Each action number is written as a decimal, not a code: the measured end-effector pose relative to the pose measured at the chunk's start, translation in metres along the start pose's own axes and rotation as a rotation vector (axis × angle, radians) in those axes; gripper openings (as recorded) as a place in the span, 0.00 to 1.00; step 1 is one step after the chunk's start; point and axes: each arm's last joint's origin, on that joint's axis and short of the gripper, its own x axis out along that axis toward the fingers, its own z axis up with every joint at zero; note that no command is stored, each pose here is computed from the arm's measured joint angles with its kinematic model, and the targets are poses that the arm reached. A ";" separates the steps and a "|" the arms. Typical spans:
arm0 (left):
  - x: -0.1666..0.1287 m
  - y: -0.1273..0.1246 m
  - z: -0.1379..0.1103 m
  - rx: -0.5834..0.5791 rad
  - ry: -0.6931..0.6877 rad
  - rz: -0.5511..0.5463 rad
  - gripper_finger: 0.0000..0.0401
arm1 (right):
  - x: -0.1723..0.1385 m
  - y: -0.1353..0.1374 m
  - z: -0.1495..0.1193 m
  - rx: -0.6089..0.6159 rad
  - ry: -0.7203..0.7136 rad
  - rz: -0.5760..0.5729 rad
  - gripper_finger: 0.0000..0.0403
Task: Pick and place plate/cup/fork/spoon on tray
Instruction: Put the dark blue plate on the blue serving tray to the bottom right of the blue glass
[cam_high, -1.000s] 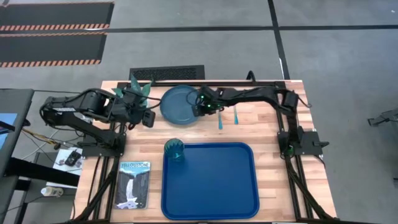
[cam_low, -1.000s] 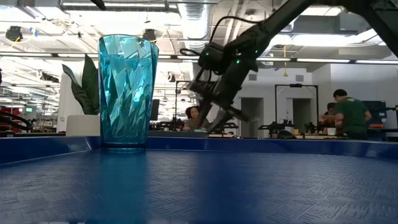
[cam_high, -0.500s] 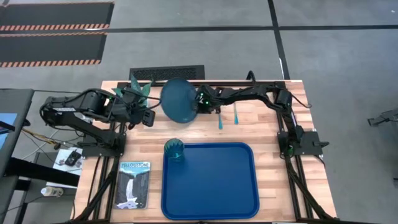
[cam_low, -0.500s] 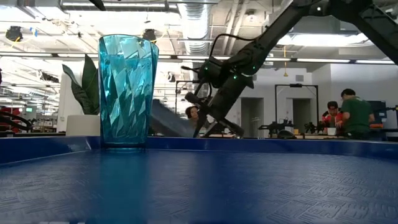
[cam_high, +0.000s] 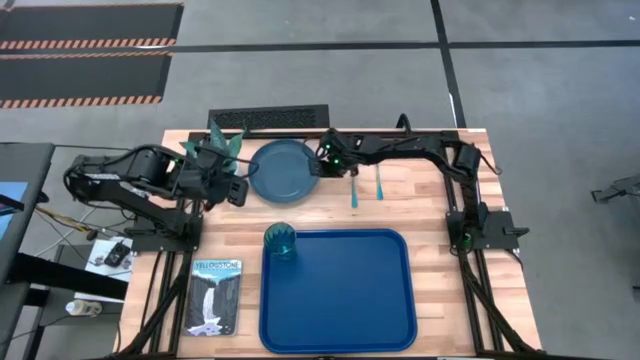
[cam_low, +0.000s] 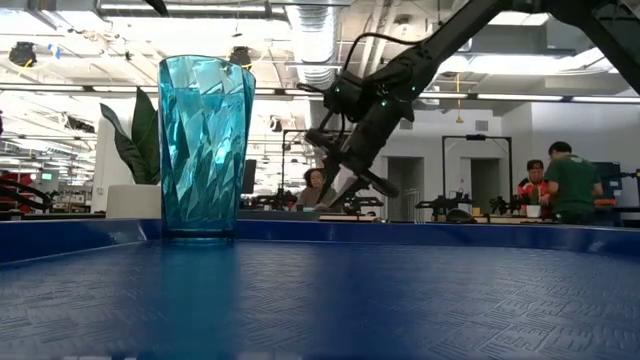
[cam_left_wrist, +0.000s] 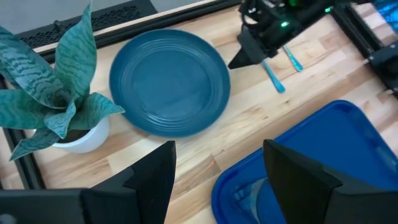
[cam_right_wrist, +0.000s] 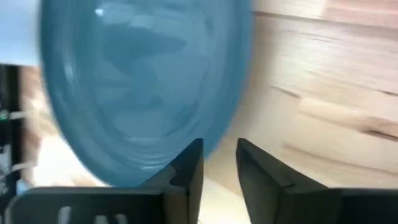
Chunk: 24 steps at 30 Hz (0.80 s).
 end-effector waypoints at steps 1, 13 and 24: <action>-0.001 0.000 -0.001 -0.004 -0.005 -0.003 0.57 | 0.000 -0.001 0.000 0.010 -0.002 -0.003 0.34; -0.005 0.000 -0.007 -0.019 -0.028 0.004 0.57 | 0.008 0.004 0.004 0.047 -0.135 0.003 0.60; -0.006 -0.001 -0.008 -0.018 -0.029 0.001 0.57 | 0.039 -0.006 -0.008 0.125 -0.039 -0.006 0.38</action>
